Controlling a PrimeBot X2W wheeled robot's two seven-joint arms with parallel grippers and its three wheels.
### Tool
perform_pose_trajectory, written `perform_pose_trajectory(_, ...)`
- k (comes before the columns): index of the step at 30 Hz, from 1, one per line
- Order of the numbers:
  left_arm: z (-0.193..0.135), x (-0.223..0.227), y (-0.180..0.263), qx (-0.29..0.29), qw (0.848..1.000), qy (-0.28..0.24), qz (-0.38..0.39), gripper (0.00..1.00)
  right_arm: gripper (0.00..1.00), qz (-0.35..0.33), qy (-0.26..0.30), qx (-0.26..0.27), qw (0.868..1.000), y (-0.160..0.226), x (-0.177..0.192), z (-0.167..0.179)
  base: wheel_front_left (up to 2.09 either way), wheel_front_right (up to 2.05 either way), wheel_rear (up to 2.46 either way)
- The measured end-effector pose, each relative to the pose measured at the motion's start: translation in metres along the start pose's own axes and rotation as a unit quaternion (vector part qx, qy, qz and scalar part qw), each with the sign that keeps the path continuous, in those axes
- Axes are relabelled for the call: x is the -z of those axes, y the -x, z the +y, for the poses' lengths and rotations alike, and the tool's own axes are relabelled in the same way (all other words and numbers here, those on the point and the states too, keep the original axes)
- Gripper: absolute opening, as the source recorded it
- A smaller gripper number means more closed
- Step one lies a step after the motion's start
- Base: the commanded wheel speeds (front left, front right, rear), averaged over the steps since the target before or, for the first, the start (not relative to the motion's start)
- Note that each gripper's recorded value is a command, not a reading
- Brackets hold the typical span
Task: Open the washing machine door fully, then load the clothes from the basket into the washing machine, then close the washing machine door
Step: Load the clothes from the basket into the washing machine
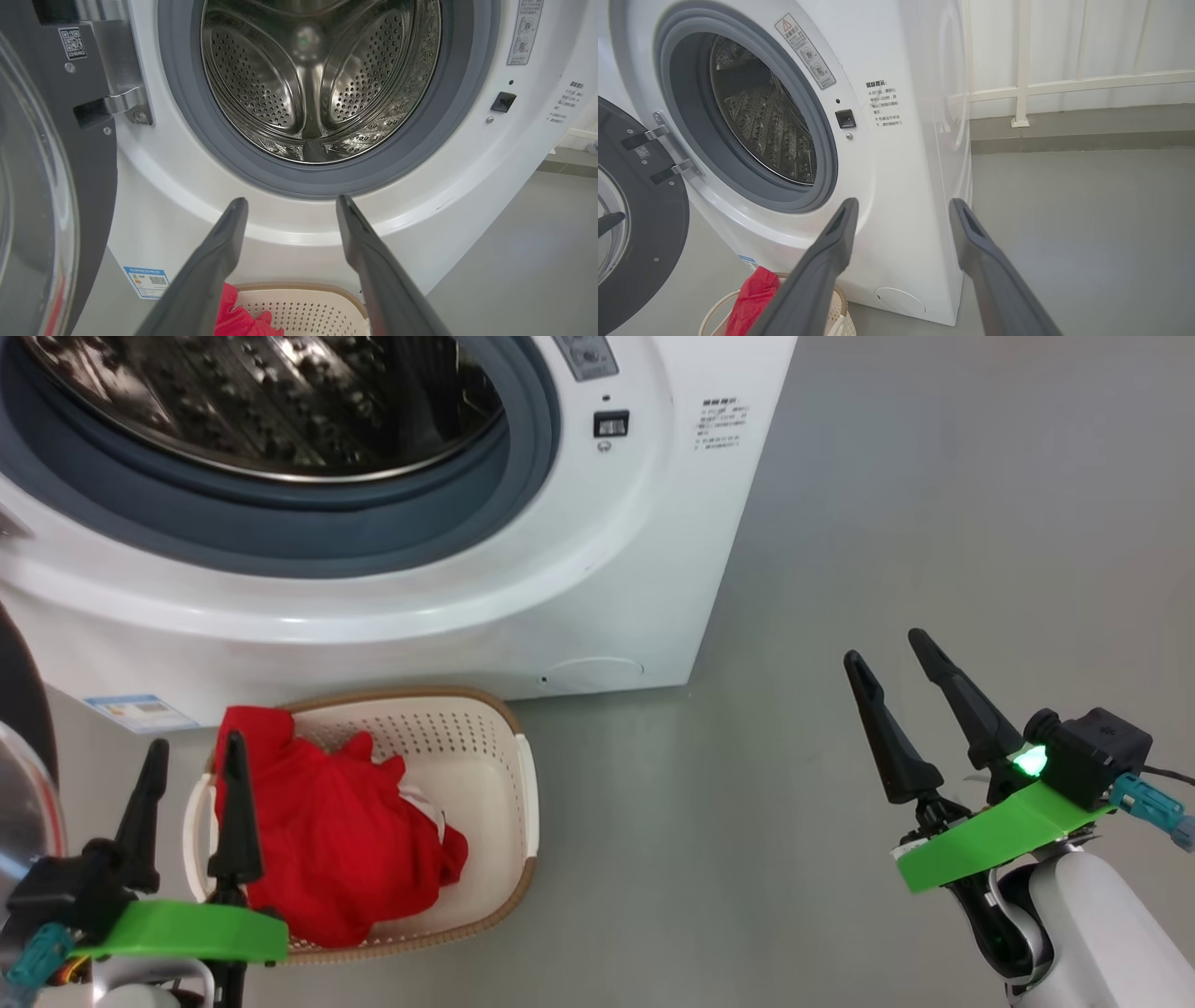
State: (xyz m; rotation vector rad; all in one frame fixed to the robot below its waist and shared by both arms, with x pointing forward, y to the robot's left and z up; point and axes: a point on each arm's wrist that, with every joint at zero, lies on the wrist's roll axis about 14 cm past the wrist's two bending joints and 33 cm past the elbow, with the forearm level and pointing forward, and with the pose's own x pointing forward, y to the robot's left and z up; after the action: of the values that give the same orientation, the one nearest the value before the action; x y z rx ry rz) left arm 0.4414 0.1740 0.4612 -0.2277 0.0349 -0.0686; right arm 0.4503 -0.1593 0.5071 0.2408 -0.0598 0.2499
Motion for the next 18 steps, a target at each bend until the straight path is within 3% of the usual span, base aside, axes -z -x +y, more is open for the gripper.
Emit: perform_pose_trajectory(18, 0.026, 0.091, -0.050, -0.024, 0.993, 0.003, 0.117, 1.00, 1.00, 0.033, -0.004, 0.008, 0.999, -0.034, 0.045, -0.018, 0.00, 0.00, 0.00)
